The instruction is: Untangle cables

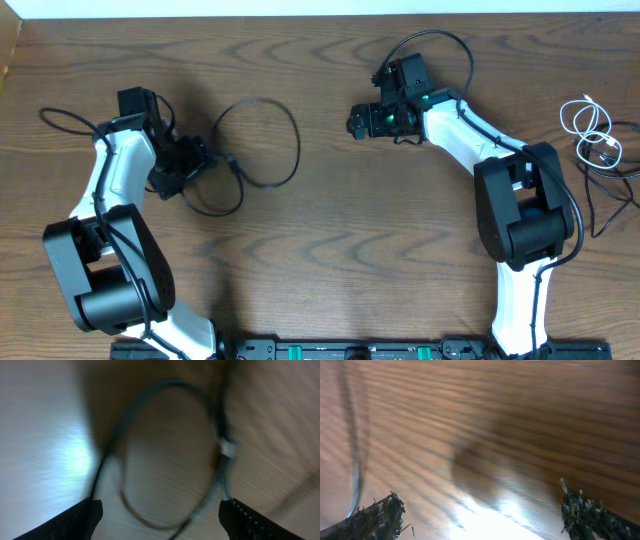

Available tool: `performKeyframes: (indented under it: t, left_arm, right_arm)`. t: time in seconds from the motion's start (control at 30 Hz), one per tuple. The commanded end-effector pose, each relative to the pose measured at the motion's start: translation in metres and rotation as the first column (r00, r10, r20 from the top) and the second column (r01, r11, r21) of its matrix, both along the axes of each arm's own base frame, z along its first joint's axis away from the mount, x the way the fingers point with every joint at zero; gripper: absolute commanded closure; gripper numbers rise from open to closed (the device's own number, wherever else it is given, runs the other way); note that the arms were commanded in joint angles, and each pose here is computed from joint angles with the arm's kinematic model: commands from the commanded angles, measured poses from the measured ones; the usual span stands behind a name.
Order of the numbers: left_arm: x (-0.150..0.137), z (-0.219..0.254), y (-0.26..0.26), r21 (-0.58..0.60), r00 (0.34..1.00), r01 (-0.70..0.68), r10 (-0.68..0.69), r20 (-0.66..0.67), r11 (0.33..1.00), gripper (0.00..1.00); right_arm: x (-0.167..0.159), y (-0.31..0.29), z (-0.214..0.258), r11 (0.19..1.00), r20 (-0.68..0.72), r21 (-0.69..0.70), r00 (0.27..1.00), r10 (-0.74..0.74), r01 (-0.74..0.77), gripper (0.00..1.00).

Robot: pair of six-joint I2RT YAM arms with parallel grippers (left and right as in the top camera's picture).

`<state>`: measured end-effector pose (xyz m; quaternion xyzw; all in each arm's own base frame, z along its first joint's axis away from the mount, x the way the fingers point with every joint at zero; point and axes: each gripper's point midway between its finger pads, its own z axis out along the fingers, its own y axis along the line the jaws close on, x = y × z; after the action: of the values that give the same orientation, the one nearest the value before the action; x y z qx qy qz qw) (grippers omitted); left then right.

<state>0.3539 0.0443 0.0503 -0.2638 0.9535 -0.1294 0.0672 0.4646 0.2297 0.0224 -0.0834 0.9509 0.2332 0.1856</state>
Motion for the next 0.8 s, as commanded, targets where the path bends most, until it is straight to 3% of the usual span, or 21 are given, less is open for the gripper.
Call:
performKeyframes:
  t: [0.0, 0.4, 0.5, 0.63, 0.7, 0.77]
  left_arm:
    - [0.008, 0.013, -0.041, -0.202, 0.979, 0.186, -0.163, 0.126, 0.962, 0.20]
    - [0.013, 0.015, -0.043, -0.207, 0.973, 0.202, -0.171, 0.157, 0.957, 0.20]
    - [0.015, 0.016, -0.042, -0.202, 0.971, 0.203, -0.171, 0.165, 0.958, 0.20]
    - [0.018, 0.014, -0.037, -0.172, 0.970, 0.201, -0.171, 0.171, 0.964, 0.20]
    - [0.018, 0.012, -0.032, -0.143, 0.972, 0.194, -0.171, 0.161, 0.971, 0.20]
    - [0.017, 0.009, -0.027, -0.115, 0.974, 0.187, -0.169, 0.148, 0.976, 0.20]
  right_arm:
    - [-0.025, 0.017, -0.020, 0.993, -0.090, 0.084, 0.992, 0.085, -0.077, 0.01]
    - [-0.034, 0.050, -0.007, 0.964, -0.064, 0.211, 0.981, 0.182, -0.165, 0.01]
    - [-0.036, 0.063, -0.017, 0.963, -0.050, 0.198, 0.979, 0.199, -0.185, 0.11]
    - [-0.040, 0.078, -0.039, 0.967, -0.049, 0.168, 0.978, 0.203, -0.192, 0.11]
    - [-0.046, 0.085, -0.043, 0.964, -0.056, 0.170, 0.975, 0.215, -0.203, 0.03]
    - [-0.049, 0.094, -0.041, 0.957, -0.039, 0.180, 0.970, 0.239, -0.228, 0.06]
